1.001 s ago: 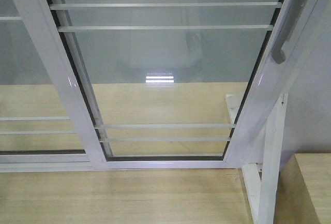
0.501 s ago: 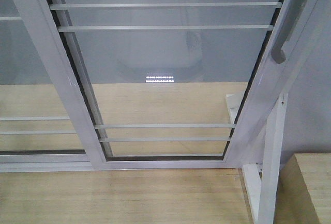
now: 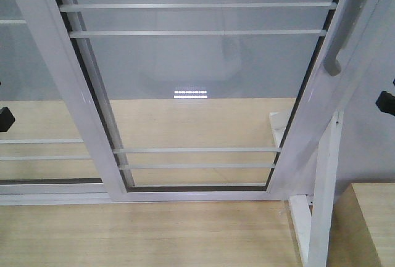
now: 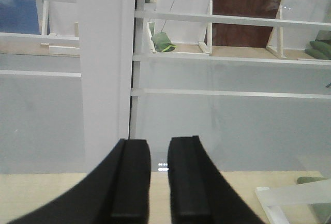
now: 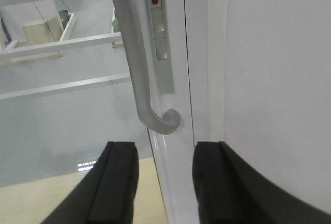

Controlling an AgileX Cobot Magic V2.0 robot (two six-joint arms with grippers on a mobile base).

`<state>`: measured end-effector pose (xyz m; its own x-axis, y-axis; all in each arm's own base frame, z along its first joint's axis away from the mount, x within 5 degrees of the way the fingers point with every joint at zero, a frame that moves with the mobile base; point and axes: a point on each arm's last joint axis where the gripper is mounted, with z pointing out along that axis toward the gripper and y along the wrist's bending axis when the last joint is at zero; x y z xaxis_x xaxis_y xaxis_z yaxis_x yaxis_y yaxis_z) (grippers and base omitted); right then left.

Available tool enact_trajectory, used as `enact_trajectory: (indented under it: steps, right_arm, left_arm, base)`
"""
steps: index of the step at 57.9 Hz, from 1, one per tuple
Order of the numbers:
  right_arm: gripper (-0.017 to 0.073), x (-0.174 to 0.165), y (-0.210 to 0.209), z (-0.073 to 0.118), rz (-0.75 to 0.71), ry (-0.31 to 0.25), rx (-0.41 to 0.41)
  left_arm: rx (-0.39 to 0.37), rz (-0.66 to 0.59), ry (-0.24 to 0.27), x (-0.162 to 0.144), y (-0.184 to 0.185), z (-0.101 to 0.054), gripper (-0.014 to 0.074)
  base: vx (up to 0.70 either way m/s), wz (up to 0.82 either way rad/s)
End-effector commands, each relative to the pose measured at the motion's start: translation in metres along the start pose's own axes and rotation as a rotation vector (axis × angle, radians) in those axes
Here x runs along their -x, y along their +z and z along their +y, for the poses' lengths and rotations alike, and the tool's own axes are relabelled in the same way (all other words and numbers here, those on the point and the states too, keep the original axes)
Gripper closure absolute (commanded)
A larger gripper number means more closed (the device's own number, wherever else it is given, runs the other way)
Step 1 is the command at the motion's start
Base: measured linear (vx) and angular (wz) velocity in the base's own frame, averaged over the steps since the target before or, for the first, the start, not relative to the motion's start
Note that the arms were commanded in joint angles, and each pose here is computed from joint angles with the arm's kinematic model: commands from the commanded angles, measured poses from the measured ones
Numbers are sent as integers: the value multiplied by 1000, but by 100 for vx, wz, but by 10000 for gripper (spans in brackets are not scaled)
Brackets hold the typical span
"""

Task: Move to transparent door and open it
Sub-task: 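Reach the right gripper to the silver door handle and close on it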

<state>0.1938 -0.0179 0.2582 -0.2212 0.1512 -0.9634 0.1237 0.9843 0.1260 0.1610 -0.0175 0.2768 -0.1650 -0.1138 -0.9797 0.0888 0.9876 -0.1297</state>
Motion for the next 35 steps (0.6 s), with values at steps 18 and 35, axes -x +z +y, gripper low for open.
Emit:
enact_trajectory:
  steps: [18, 35]
  right_arm:
    - [197, 43, 54, 34, -108, -211, 157]
    - [197, 75, 118, 44, -143, -246, 151]
  left_arm:
    - [-23, -124, -15, 19, 2, -3, 216]
    - [-23, -124, -15, 19, 2, -3, 216]
  base:
    - [0, 0]
    - [0, 0]
